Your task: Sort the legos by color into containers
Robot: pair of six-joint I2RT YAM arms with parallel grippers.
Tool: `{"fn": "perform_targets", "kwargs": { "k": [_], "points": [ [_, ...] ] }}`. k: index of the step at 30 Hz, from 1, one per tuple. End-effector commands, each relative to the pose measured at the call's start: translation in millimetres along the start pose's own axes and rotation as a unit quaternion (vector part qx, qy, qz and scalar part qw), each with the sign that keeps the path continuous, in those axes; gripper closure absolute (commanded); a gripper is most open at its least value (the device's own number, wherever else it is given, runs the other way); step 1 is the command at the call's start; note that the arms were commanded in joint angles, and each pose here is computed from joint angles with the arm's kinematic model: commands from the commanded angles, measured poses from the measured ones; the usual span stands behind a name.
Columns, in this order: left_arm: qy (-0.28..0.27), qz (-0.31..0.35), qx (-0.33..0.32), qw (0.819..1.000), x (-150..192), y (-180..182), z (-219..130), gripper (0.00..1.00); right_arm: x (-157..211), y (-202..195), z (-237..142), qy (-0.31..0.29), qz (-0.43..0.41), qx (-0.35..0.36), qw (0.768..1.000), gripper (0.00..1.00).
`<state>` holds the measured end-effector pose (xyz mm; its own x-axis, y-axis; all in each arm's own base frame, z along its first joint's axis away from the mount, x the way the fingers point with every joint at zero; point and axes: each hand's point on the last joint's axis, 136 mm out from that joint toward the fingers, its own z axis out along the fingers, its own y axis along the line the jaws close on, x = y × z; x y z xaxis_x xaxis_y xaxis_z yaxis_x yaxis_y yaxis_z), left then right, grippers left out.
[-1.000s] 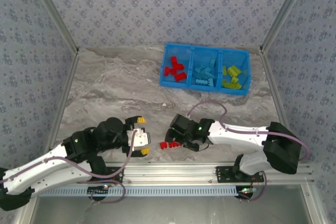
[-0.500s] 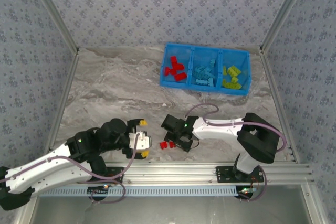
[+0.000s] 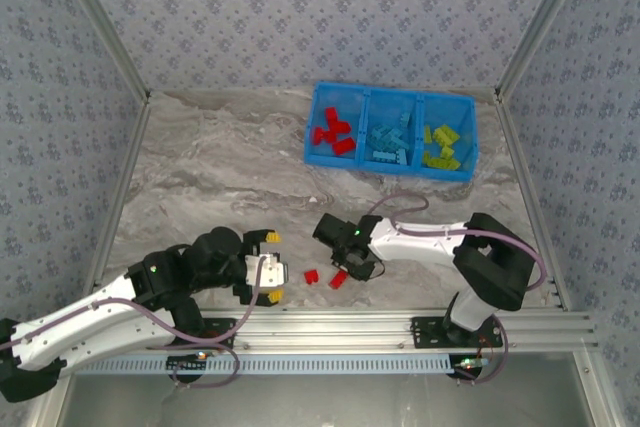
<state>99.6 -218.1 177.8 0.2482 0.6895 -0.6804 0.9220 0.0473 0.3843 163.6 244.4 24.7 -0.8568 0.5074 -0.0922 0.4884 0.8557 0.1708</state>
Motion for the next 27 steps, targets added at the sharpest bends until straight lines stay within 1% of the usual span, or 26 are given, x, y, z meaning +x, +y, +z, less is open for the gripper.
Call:
{"fn": "perform_targets", "kwargs": {
  "k": [1,4,9,11,14,18,19,21,24,27],
  "points": [
    [-0.045,0.007,0.022,0.999,-14.6,-6.1,-3.2,0.01,-21.9,-12.3,-15.4,-0.040,0.006,0.013,0.999,0.78],
    [-0.058,0.003,0.019,0.998,-17.1,-4.8,-4.6,0.01,-29.5,-15.7,-20.3,-0.050,0.004,0.012,0.999,0.80],
    [-0.060,0.000,0.014,0.998,-17.0,-2.0,-5.3,0.01,-45.5,-22.6,-31.5,-0.072,-0.016,0.016,0.997,0.86],
    [-0.070,0.000,0.021,0.997,-20.7,-4.0,-6.8,0.01,-60.6,-27.6,-46.1,-0.103,-0.034,0.024,0.994,0.87],
    [-0.099,-0.003,0.028,0.995,-28.5,-5.1,-10.4,0.01,-89.0,-20.2,-78.4,-0.169,-0.078,-0.001,0.983,0.90],
    [-0.121,-0.017,0.005,0.992,-32.9,6.4,-12.4,0.01,-123.5,11.7,-120.8,-0.240,-0.142,-0.071,0.958,0.90],
    [-0.121,-0.028,-0.008,0.992,-32.9,13.1,-12.1,0.01,-132.0,26.8,-130.7,-0.255,-0.165,-0.094,0.948,0.90],
    [-0.121,-0.057,-0.038,0.990,-32.7,28.3,-12.5,0.01,-150.1,55.0,-147.9,-0.285,-0.215,-0.116,0.927,0.89],
    [-0.122,-0.109,-0.075,0.984,-31.3,49.6,-14.8,0.01,-190.2,91.6,-166.3,-0.324,-0.260,-0.098,0.904,0.89],
    [-0.103,-0.131,-0.077,0.983,-22.3,54.0,-9.3,0.01,-232.3,126.6,-161.3,-0.343,-0.282,-0.067,0.894,0.87]
  ]
}}
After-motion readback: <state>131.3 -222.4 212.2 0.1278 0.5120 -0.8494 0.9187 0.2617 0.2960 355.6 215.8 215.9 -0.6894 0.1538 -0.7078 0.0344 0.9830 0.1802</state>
